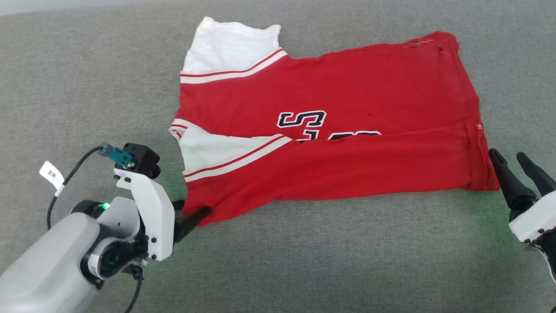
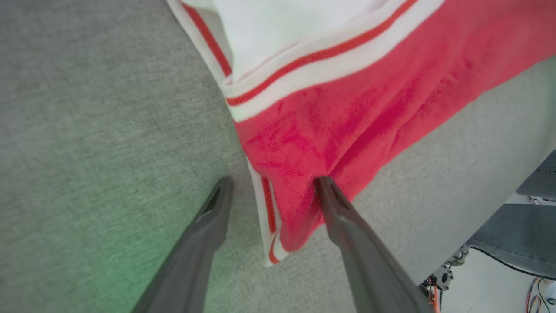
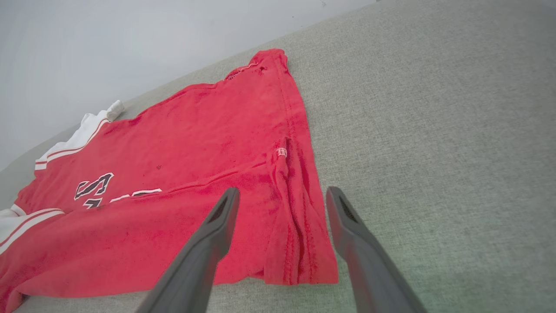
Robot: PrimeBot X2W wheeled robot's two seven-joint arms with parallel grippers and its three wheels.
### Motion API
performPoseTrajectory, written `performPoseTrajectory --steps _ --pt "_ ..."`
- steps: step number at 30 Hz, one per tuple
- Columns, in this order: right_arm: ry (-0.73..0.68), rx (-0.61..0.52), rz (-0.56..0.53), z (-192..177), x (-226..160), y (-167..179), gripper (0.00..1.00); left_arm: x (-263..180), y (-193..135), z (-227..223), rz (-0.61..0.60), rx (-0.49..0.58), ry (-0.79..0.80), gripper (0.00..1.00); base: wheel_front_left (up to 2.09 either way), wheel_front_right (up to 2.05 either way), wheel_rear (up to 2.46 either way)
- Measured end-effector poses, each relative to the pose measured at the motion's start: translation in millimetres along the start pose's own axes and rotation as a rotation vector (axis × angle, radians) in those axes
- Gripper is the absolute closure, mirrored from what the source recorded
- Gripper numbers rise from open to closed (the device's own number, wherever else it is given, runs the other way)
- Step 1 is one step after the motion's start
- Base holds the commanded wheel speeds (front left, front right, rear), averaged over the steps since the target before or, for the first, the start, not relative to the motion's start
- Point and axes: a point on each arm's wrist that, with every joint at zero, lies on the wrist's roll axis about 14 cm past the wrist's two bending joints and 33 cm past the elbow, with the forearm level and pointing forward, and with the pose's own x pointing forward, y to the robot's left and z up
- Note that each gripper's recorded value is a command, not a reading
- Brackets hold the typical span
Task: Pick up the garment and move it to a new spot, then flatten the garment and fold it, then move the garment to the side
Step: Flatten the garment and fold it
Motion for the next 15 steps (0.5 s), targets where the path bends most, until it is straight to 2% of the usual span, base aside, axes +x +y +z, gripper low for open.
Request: performPoseTrajectory --steps 1,2,4,5,6,7,15 --pt "-0.001 0.000 -0.002 1 0 -1 0.00 4 1 -2 -0.002 0.006 0.022 0.00 0.00 0.00 0.00" --pt "-0.002 0.000 -0.005 1 0 -2 0.00 7 1 -2 -0.009 0.004 0.037 0.05 0.00 0.00 0.00" --pt "0.003 -0.002 -0.013 0 -1 -5 0.00 13 -1 -4 -0.031 -0.010 0.063 0.29 0.00 0.00 0.00" --pt "0.011 -0.007 -0.016 -1 -1 -6 0.00 14 -2 -4 -0.039 -0.012 0.074 0.53 0.00 0.00 0.00" --pt "0.021 -0.013 -0.016 -2 -1 -7 0.00 15 -3 -4 -0.051 -0.012 0.078 0.69 0.00 0.00 0.00" --pt "0.067 -0.041 -0.014 -9 0 -7 0.00 17 -6 -4 -0.074 -0.031 0.084 1.00 0.00 0.00 0.00" --pt "0.301 -0.240 0.022 -31 4 -3 0.00 18 -17 -6 -0.126 -0.039 0.062 1.00 0.00 0.00 0.00"
